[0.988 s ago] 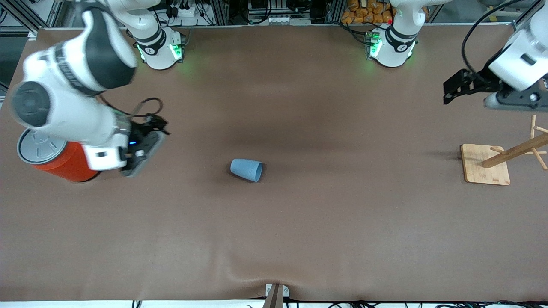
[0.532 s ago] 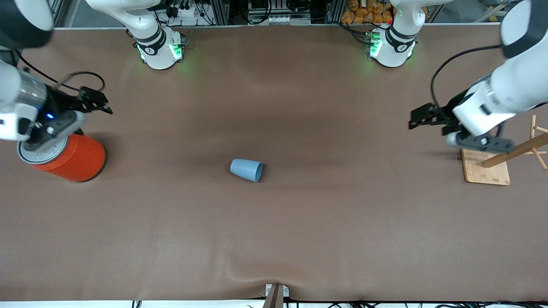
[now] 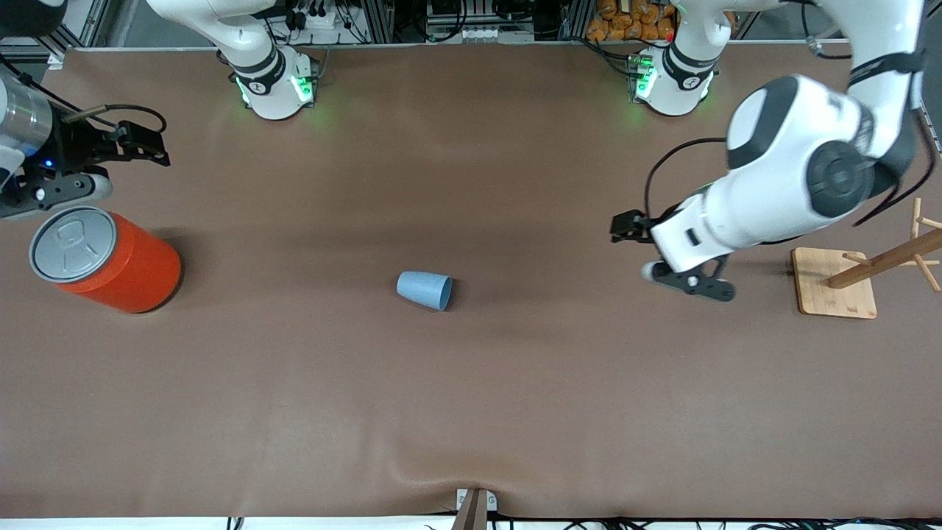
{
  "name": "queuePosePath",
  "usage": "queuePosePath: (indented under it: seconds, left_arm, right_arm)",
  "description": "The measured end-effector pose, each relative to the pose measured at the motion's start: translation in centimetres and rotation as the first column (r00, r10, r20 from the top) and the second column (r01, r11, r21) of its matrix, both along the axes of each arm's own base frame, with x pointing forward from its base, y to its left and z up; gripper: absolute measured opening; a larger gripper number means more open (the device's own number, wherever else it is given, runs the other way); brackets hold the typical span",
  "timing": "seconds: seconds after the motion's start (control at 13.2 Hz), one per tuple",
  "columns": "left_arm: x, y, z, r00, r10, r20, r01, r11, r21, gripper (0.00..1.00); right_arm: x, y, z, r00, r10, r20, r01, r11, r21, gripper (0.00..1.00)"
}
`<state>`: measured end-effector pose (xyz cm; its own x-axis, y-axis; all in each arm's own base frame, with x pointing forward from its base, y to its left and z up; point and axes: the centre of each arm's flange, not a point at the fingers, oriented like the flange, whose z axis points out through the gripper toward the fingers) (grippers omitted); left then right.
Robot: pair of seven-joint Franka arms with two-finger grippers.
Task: Flip cup
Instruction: 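Retract the right gripper while the left gripper reaches toward the cup, then close the left gripper on the rim of the lying cup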
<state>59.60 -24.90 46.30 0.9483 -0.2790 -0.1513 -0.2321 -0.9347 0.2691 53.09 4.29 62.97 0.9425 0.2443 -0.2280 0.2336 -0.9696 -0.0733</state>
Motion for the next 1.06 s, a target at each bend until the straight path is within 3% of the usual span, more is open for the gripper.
queuePosePath:
  seconds: [0.23,0.46,0.84,1.06]
  left_arm:
    - [0.5,-3.0,-5.7,0.994,0.022,-0.110,-0.035,0.993,-0.114,1.00]
    - [1.3,-4.0,-11.7,0.966,0.073,-0.249,-0.134,0.962,-0.237,1.00]
    - [2.3,-5.6,-19.2,0.908,0.159,-0.387,-0.313,0.872,-0.376,1.00]
    - [2.0,-7.3,-23.7,0.881,0.165,-0.443,-0.389,0.785,-0.482,1.00]
  right_arm:
    - [-2.0,0.0,3.1,0.999,-0.009,0.051,0.009,1.000,-0.005,1.00]
    - [-2.1,-0.6,3.4,0.996,-0.068,0.057,0.069,0.998,-0.016,1.00]
    - [-2.0,-2.0,4.3,0.991,-0.106,0.081,0.108,0.994,-0.016,1.00]
    - [-2.3,-1.2,5.0,0.987,-0.140,0.079,0.142,0.990,-0.024,1.00]
